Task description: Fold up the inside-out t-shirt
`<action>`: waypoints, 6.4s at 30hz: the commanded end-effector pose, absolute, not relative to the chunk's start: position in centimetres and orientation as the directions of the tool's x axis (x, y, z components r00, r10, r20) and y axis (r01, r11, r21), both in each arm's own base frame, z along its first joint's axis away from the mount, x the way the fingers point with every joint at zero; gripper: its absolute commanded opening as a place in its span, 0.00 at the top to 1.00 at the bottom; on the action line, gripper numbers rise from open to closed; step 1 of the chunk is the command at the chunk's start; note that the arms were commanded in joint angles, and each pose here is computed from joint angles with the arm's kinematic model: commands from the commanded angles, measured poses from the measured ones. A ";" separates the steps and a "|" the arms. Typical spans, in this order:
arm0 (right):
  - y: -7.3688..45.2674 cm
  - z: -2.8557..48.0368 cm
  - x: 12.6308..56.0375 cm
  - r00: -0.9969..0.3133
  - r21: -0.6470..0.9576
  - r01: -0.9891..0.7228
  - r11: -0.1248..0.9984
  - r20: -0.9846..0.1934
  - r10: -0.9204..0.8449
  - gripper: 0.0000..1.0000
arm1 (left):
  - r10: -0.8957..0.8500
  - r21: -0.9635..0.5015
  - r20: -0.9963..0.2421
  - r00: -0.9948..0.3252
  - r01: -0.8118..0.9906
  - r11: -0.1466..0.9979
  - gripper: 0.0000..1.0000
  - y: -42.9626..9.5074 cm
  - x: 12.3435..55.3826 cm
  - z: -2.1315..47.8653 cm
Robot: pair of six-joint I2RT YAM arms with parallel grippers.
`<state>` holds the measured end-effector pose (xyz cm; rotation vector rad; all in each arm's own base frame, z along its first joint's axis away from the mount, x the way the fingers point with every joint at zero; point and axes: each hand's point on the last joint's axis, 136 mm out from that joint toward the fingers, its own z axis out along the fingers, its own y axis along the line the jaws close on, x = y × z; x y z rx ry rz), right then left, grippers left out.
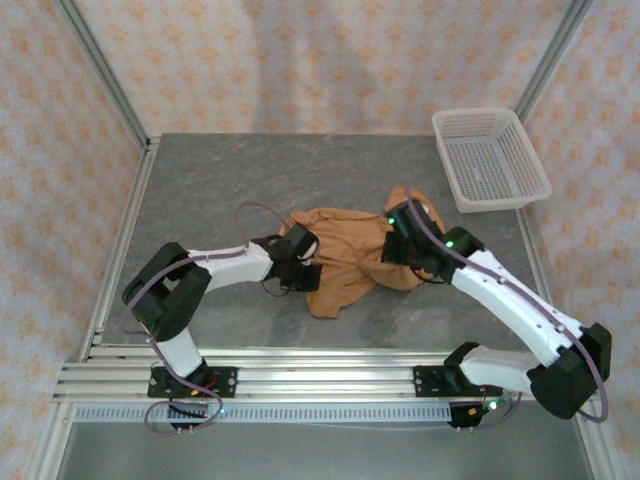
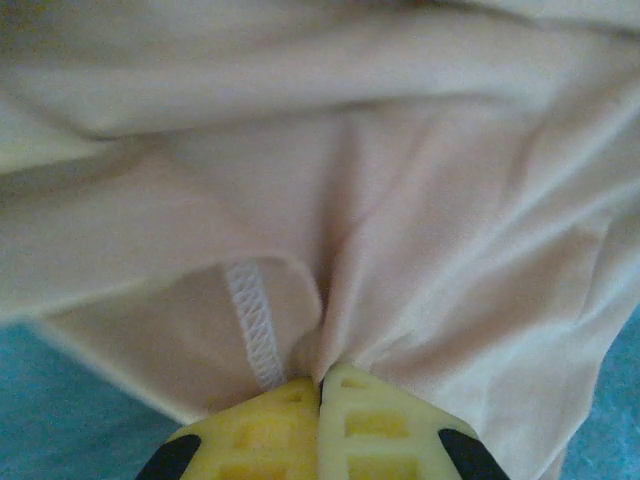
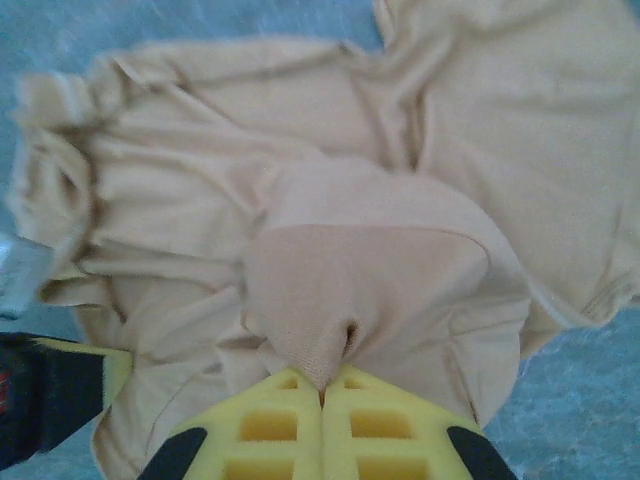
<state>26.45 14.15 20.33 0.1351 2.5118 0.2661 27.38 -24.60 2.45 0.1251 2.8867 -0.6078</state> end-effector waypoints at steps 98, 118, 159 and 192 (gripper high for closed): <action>10.4 9.2 31.5 -0.869 0.354 0.177 0.918 -0.382 0.315 0.86 | -0.200 -0.395 -0.224 -0.954 -0.099 0.913 1.00 -13.9 32.9 4.4; 5.8 12.3 32.0 -0.772 0.227 0.286 0.931 -0.521 0.365 0.68 | -0.198 -0.402 -0.218 -0.956 -0.097 0.911 1.00 -14.0 32.1 3.8; 9.1 22.4 35.7 -0.825 0.465 0.247 0.850 -0.359 0.437 1.00 | -0.245 -0.376 -0.272 -0.931 -0.132 0.917 1.00 -10.6 34.0 7.3; 9.3 6.6 42.1 -0.919 0.261 0.262 0.929 -0.227 0.323 0.56 | -0.242 -0.398 -0.250 -0.937 -0.128 0.908 1.00 -11.9 33.9 6.1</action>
